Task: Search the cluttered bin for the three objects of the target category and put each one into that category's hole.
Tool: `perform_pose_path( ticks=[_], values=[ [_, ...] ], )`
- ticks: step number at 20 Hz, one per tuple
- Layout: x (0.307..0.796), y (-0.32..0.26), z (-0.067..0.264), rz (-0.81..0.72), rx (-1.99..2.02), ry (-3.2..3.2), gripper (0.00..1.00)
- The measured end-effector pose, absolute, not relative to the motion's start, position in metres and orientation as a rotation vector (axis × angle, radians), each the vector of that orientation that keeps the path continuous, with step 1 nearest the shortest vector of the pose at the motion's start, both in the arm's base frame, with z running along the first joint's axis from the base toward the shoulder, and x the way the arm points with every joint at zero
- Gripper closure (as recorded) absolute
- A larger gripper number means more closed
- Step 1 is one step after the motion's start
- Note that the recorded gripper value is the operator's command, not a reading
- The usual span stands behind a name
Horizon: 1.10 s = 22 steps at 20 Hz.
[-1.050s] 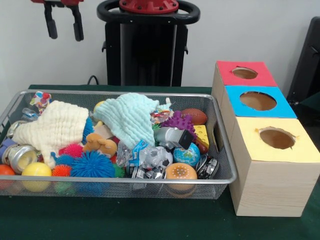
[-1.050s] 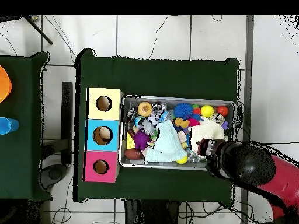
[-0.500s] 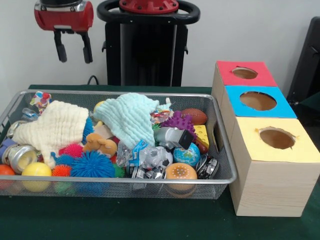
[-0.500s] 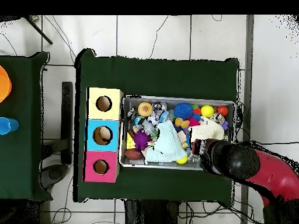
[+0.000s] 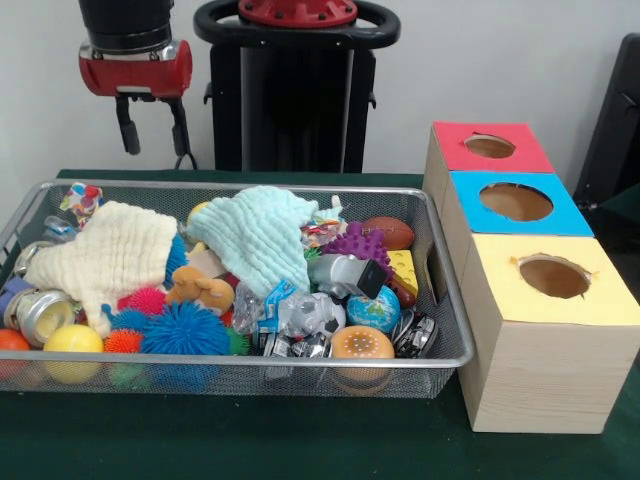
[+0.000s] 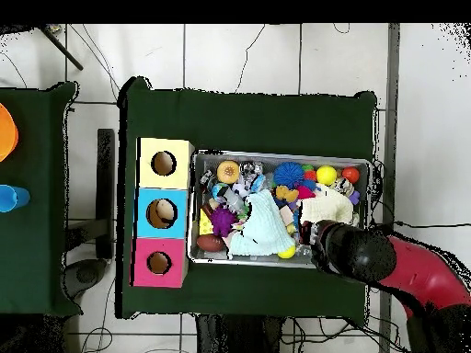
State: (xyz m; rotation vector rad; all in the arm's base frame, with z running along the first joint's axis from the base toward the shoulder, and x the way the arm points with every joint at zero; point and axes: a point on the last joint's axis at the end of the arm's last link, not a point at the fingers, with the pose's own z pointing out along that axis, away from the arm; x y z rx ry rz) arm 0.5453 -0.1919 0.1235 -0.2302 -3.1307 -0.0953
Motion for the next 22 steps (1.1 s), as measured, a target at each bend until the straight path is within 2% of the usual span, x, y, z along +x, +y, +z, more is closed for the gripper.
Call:
perform_pose_path(
  ticks=[12, 22],
  values=[
    [0.541, -0.206, 0.122, -0.081, -0.198, -3.148, 0.00],
    [0.561, -0.222, 0.130, -0.116, -0.211, -3.264, 0.00]
  ],
)
